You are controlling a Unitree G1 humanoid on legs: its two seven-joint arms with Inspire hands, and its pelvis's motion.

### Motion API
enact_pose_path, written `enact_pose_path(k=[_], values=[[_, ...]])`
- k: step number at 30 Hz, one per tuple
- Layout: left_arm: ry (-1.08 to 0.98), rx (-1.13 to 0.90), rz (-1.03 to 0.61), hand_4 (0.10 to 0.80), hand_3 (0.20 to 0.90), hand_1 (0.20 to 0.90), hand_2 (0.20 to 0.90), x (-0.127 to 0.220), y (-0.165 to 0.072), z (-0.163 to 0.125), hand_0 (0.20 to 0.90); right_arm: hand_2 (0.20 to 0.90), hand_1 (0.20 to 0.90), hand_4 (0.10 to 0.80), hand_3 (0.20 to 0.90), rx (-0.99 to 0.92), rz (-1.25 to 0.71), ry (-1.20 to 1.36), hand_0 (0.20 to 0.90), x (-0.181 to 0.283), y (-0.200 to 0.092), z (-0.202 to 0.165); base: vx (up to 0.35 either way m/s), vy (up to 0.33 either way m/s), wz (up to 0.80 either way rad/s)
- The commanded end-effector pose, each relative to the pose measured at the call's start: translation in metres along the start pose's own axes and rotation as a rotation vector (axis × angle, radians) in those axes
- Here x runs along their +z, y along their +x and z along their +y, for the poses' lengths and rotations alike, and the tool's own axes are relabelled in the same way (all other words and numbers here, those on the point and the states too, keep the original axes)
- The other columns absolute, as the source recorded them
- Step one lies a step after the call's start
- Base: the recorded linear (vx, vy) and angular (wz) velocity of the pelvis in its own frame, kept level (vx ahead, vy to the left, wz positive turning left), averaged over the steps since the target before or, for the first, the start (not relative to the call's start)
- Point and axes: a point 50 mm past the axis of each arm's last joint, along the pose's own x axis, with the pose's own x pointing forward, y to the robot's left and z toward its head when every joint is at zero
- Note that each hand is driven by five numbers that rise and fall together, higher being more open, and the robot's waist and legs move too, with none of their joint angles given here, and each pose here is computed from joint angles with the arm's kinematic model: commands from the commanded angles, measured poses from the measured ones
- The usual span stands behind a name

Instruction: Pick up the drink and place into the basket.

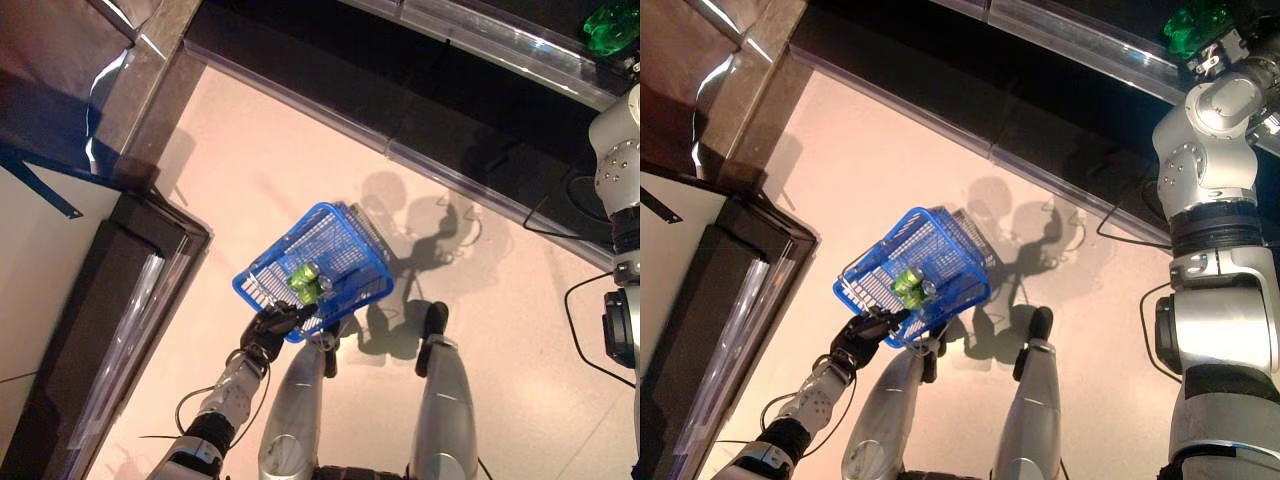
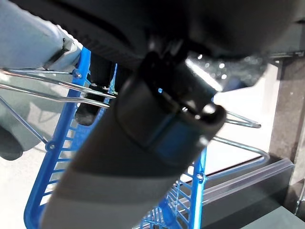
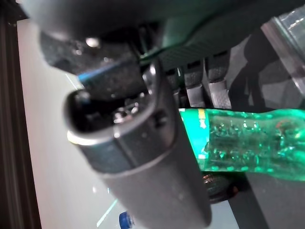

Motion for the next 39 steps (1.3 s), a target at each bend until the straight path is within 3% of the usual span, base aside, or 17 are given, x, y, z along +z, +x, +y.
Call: enact_pose_path(k=[1,9,24,30,39], values=[[0.048,0.119,0.007,0.1,0.2,0.3,0.3,-0.007,-0.04,0.069,0.3,0.3,0.3,0.1,0.2,0.157,-0.389,0.078,0.3,0.093,-0.004,0.01,0.0,0.0,0.0],[0.012,-0.021,-0.139,0.1,0.2,0.3,0.3,0.017,-0.036,0.045,0.3,0.3,0.3,0.1,0.2,0.425,-0.485,0.052,0.3,0.086,-0.057,0.028,0.004,0.041,-0.01],[-0.056,-0.101,-0.182,0.1,0.2,0.3,0.3,0.02,-0.042,0.029,0.3,0.3,0.3,0.1,0.2,0.82,-0.402,0.127,0.3,0.033,-0.135,0.017,0.035,-0.001,0.03],[-0.012,-0.256,-0.232,0.1,0.2,0.3,0.3,0.039,-0.047,-0.006,0.3,0.3,0.3,0.1,0.2,1.01,-0.311,0.224,0.3,0.019,-0.174,0.019,0.04,-0.036,-0.01],[0.012,-0.486,-0.289,0.1,0.2,0.3,0.3,0.066,-0.073,-0.052,0.3,0.3,0.3,0.1,0.2,1.124,-0.158,0.209,0.3,-0.008,-0.205,0.025,0.047,-0.019,0.09]])
